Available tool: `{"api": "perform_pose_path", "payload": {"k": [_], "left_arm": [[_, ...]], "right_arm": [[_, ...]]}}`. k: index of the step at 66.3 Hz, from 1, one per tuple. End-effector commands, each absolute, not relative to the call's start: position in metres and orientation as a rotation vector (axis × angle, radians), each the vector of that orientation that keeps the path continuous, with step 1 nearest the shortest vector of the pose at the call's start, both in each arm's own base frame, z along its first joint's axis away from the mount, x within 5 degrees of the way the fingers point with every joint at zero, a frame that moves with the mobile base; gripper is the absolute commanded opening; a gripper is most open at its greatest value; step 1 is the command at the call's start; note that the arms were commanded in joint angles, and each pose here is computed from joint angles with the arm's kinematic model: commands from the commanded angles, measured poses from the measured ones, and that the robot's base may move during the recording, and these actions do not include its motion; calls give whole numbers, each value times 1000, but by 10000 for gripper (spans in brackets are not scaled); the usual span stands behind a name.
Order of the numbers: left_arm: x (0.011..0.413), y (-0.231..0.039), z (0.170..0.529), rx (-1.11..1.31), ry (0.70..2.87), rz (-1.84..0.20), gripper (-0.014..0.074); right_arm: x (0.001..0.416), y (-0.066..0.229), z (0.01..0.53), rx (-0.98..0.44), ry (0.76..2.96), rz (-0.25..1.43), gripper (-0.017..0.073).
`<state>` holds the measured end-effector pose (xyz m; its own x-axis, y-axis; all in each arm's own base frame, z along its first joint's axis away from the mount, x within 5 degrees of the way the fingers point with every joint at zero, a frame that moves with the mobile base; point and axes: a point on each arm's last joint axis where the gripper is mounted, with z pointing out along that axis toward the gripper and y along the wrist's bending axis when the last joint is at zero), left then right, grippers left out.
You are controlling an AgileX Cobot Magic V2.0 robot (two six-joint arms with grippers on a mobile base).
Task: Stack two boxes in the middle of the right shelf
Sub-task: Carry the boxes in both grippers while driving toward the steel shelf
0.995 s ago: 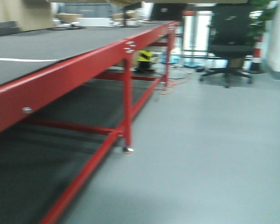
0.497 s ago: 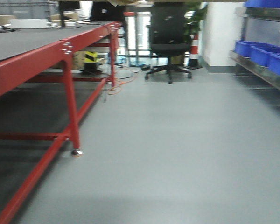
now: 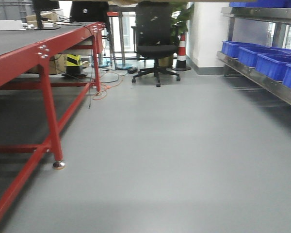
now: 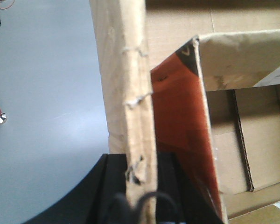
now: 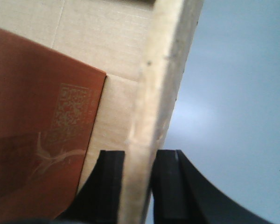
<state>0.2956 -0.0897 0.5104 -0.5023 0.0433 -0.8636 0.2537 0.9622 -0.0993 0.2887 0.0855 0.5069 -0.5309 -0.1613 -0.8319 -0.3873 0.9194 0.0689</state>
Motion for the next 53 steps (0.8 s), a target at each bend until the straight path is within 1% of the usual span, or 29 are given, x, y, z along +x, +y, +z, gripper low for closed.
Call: {"api": "perform_pose_path", "payload": {"k": [1,53], "left_arm": [[291,-88,523,199,1998,-277,-111],[291,-88,523,199,1998,-277,-111]], "right_arm": [[282,83,520,-394,2057,296,-152],[282,83,520,-394,2057,296,-152]]}}
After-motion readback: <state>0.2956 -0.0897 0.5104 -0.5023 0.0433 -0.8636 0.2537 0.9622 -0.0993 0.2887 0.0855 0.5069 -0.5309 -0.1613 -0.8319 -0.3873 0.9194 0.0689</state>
